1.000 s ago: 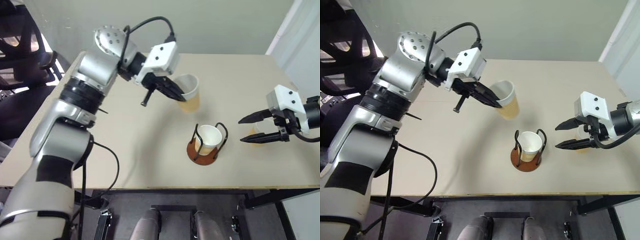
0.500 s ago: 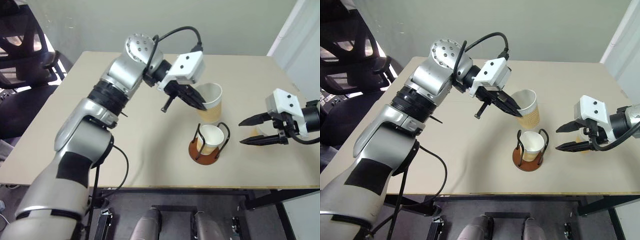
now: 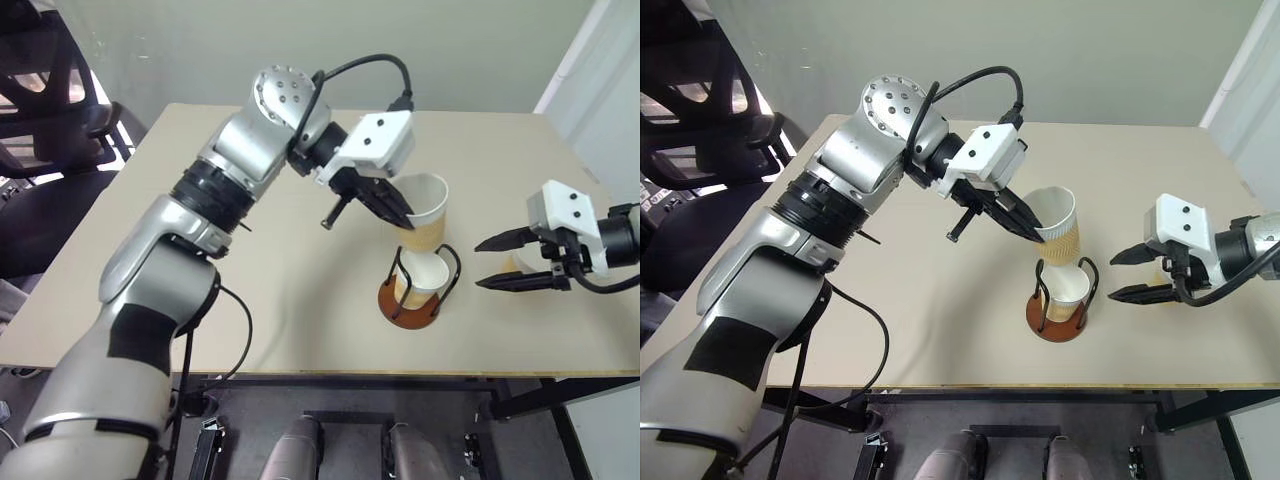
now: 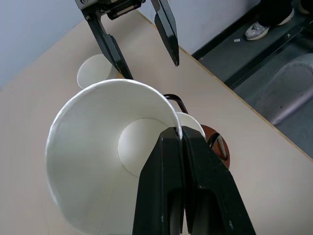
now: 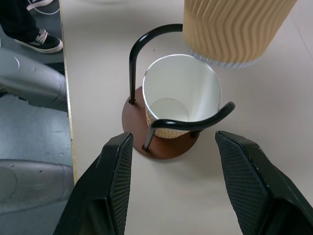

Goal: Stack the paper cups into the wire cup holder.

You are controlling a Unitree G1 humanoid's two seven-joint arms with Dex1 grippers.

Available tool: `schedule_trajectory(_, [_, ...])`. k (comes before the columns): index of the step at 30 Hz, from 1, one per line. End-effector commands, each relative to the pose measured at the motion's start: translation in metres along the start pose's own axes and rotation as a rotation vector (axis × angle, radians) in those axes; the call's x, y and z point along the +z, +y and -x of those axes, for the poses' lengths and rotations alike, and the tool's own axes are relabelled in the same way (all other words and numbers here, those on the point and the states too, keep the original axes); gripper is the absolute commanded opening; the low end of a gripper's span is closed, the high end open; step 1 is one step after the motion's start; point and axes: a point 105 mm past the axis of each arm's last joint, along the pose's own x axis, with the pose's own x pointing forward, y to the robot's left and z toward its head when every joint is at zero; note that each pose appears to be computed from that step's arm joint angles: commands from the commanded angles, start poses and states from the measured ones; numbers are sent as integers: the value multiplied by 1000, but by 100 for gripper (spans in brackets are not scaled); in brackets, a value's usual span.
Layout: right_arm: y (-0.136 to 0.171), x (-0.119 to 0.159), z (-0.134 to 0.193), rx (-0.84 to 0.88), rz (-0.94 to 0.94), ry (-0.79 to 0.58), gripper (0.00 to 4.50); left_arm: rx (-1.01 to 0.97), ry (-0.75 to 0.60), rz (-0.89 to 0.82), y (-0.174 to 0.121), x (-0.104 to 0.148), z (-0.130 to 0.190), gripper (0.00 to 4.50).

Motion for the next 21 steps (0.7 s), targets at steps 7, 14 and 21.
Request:
schedule_trajectory(7, [-3,9,4,-43,42,-24,267,-33,-21,-25,-3,-1,-8,4])
schedule_trajectory(14, [-3,9,4,-49,40,-26,267,-33,-11,-38,1,-6,-16,4])
schedule_trajectory(21, [-4,7,5,-53,39,-22,267,-54,59,-55,-1,-18,-20,4])
